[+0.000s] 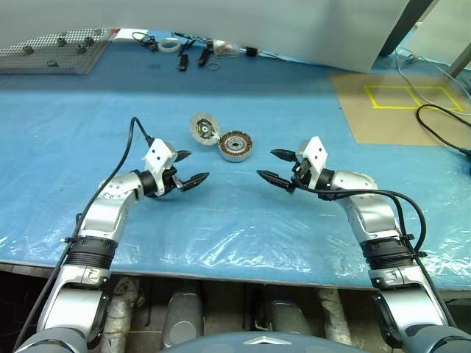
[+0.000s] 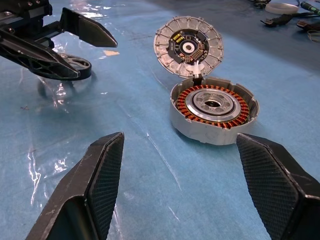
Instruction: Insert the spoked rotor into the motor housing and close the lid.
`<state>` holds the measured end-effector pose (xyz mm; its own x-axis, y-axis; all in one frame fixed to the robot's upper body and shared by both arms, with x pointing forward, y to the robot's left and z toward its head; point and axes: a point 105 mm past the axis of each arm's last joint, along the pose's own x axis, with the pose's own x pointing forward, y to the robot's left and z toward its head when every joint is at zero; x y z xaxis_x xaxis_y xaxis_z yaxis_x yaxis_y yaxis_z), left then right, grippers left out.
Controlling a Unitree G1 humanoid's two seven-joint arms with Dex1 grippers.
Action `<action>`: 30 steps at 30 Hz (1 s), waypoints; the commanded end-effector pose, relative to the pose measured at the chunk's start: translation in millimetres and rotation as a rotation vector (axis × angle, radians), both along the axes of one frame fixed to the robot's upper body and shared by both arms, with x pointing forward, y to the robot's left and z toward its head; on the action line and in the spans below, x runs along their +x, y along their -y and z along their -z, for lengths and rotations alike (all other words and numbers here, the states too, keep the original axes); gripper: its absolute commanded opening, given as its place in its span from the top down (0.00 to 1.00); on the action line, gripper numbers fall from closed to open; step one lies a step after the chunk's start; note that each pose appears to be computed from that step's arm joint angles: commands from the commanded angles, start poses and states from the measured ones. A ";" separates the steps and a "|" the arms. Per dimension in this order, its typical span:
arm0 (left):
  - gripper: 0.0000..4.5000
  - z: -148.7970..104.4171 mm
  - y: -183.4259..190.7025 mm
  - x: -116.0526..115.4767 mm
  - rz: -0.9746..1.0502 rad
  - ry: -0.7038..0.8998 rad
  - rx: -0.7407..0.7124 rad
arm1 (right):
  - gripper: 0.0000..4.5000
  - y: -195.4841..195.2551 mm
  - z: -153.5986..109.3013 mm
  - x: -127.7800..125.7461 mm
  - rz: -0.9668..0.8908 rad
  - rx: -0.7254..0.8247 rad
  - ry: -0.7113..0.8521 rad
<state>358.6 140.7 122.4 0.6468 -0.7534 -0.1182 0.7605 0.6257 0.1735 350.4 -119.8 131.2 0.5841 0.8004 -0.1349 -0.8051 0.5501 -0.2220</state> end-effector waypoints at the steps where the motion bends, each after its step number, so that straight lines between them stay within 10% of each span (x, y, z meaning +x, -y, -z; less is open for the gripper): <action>1: 0.01 -9.5 -1.9 0.5 -0.012 0.045 -0.001 | 0.16 -1.5 -13.7 -0.1 -0.016 -0.002 0.048; 30: 0.00 -9.5 0.8 -0.5 0.010 0.040 -0.007 | 0.00 -6.0 -15.7 -4.5 -0.057 -0.011 0.029</action>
<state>358.0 138.6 120.1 0.6416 -0.7569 -0.1244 0.7651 0.6198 0.1747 346.6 -118.7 129.7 0.5532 0.8172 -0.1618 -0.8293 0.5217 -0.2003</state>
